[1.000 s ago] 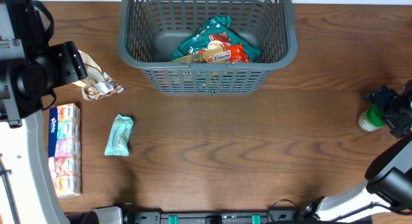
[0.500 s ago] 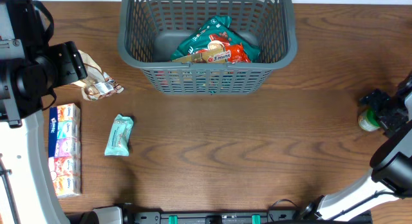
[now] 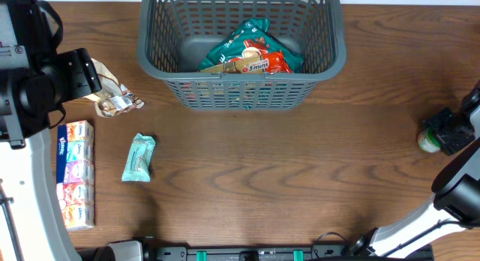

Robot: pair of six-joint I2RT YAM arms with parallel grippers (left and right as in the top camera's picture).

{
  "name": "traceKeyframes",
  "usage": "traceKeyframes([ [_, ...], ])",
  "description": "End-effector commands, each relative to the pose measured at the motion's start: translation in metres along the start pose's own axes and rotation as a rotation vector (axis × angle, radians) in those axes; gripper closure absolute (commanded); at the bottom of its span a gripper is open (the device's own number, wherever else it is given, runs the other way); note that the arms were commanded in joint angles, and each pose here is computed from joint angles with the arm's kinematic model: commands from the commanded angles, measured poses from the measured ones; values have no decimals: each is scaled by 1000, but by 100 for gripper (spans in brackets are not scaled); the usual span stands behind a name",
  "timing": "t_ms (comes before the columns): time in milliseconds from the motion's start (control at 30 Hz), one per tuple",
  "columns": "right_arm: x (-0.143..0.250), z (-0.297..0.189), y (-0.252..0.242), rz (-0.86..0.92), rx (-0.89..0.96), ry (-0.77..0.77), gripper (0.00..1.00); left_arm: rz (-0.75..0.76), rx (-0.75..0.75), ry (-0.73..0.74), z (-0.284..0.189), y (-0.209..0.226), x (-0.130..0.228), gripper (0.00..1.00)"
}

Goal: Pack container
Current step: 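Grasp the green-lidded jar with the right gripper, then place the green-lidded jar into the basket with the right gripper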

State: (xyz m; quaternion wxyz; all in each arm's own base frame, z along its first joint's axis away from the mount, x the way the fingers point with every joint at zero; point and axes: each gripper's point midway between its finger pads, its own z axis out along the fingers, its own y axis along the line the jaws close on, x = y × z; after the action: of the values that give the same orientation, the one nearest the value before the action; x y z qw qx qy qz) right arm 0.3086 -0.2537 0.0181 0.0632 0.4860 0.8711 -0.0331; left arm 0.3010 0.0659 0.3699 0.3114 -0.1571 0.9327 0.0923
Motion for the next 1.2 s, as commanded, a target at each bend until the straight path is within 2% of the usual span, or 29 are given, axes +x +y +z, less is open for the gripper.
traceKeyframes([
  [0, 2, 4, -4, 0, 15, 11, 62, -6, 0, 4, 1, -1, 0, 19],
  [67, 2, 4, -4, 0, 14, 11, 71, -6, 0, 4, 1, -1, 0, 19],
  [200, 3, 4, -2, 0, 8, 14, 97, -6, 0, 4, 1, -1, 0, 19],
  [400, 5, -4, 20, -17, -84, 26, 99, -5, 0, 4, 1, -1, 0, 19],
  [533, -7, -45, 49, -72, -169, -32, 99, -5, 0, 4, 1, -1, 0, 19],
  [733, -33, -169, 111, -274, -278, -265, 99, -5, 0, 4, 1, -1, 0, 19],
  [867, -24, -267, 160, -436, -384, -441, 99, -5, 0, 4, 1, -1, 0, 19],
  [1033, 30, -388, 232, -763, -565, -694, 99, -5, 0, 5, 1, -1, 0, 20],
  [1167, 113, -455, 289, -1198, -753, -882, 99, -5, 0, 5, 1, -1, 0, 19],
])
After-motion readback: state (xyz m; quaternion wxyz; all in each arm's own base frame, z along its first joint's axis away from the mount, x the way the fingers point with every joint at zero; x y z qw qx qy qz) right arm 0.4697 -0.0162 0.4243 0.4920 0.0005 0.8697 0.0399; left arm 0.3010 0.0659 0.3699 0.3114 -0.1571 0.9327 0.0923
